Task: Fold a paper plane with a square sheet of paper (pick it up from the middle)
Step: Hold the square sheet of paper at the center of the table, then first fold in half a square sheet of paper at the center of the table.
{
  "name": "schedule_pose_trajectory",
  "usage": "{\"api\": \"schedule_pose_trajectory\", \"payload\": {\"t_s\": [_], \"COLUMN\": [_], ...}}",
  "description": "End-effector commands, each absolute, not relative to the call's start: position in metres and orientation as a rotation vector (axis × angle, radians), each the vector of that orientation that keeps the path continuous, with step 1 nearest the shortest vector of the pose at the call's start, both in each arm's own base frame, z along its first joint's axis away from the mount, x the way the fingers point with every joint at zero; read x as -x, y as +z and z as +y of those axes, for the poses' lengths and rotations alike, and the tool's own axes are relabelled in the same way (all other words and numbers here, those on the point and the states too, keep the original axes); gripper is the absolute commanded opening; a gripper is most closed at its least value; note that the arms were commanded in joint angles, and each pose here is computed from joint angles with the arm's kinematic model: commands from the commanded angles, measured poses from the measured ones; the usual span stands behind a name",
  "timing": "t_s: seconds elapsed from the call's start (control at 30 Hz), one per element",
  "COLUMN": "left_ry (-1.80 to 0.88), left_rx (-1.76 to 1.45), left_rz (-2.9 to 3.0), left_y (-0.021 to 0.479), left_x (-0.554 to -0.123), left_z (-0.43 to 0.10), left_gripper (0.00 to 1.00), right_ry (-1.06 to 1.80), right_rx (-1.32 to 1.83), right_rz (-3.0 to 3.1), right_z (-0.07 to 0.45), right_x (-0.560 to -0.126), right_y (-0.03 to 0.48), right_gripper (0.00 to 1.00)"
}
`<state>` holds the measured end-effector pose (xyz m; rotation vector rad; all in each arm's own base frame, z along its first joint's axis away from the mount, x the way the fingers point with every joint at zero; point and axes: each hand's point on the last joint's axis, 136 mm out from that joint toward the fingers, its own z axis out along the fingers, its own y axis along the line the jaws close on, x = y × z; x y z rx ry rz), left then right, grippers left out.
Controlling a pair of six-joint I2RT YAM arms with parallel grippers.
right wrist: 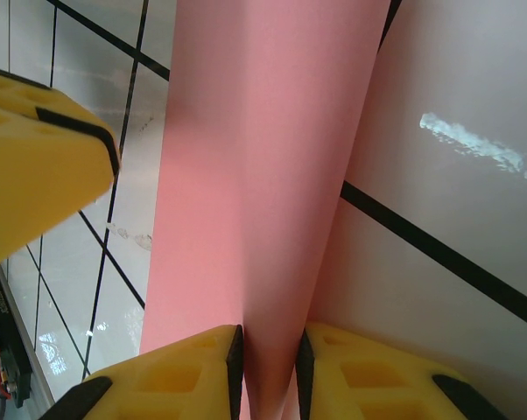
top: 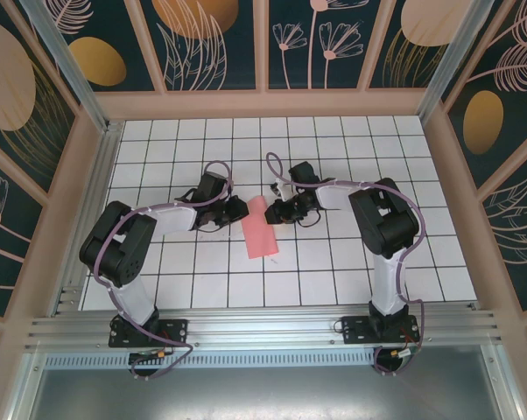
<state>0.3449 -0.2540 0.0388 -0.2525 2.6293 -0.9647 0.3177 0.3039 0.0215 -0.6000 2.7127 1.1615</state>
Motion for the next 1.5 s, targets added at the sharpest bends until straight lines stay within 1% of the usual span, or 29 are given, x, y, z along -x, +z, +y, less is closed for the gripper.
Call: {"api": "schedule_pose_trajectory", "payload": {"t_s": [0.0,0.1,0.3,0.5,0.57,0.6,0.63,0.7,0.8,0.83,0.9,0.97,1.0,1.1,1.17,1.37,1.47], "left_ry": [-0.987,-0.965,-0.837,-0.790,-0.753,-0.727,-0.710,-0.672,-0.630,-0.621,-0.616,-0.613,-0.611,-0.609,-0.613,-0.619,-0.617], "left_rx": [0.252,0.257,0.292,0.306,0.318,0.324,0.329,0.340,0.343,0.346,0.345,0.347,0.346,0.349,0.347,0.353,0.357], "left_rz": [2.671,2.701,2.770,2.807,2.823,2.834,2.841,2.856,2.870,2.872,2.870,2.869,2.869,2.866,2.868,2.870,2.868], "left_y": [0.026,0.018,0.000,-0.010,-0.014,-0.017,-0.019,-0.023,-0.027,-0.028,-0.028,-0.027,-0.027,-0.027,-0.027,-0.028,-0.028], "left_x": [-0.334,-0.330,-0.325,-0.320,-0.318,-0.316,-0.315,-0.313,-0.311,-0.310,-0.311,-0.312,-0.313,-0.314,-0.314,-0.313,-0.314], "left_z": [-0.259,-0.257,-0.245,-0.240,-0.236,-0.233,-0.231,-0.226,-0.222,-0.221,-0.221,-0.221,-0.222,-0.222,-0.223,-0.224,-0.224], "left_gripper": [0.17,0.17,0.17,0.16,0.16,0.16,0.16,0.16,0.16,0.16,0.15,0.15,0.15,0.15,0.14,0.14,0.14], "right_ry": [0.924,0.919,0.926,0.926,0.937,0.953,0.963,0.981,0.896,0.853,0.801,0.797,0.816,0.860,0.826,0.937,0.915], "right_rx": [0.579,0.580,0.587,0.604,0.602,0.594,0.582,0.529,0.345,0.293,0.265,0.331,0.371,0.430,0.426,0.491,0.501], "right_rz": [2.777,2.779,2.769,2.763,2.761,2.756,2.744,2.695,2.627,2.613,2.593,2.587,2.588,2.627,2.669,2.738,2.761], "right_z": [0.283,0.283,0.285,0.288,0.290,0.292,0.294,0.296,0.283,0.278,0.279,0.294,0.304,0.321,0.323,0.333,0.329], "right_x": [-0.331,-0.331,-0.332,-0.334,-0.335,-0.336,-0.338,-0.347,-0.367,-0.372,-0.371,-0.359,-0.351,-0.336,-0.333,-0.315,-0.314], "right_y": [-0.025,-0.025,-0.022,-0.019,-0.014,-0.008,-0.001,0.023,0.057,0.064,0.076,0.081,0.082,0.075,0.062,0.043,0.037], "right_gripper": [0.27,0.27,0.27,0.28,0.32,0.36,0.40,0.45,0.47,0.46,0.40,0.31,0.29,0.24,0.20,0.19,0.20]}}
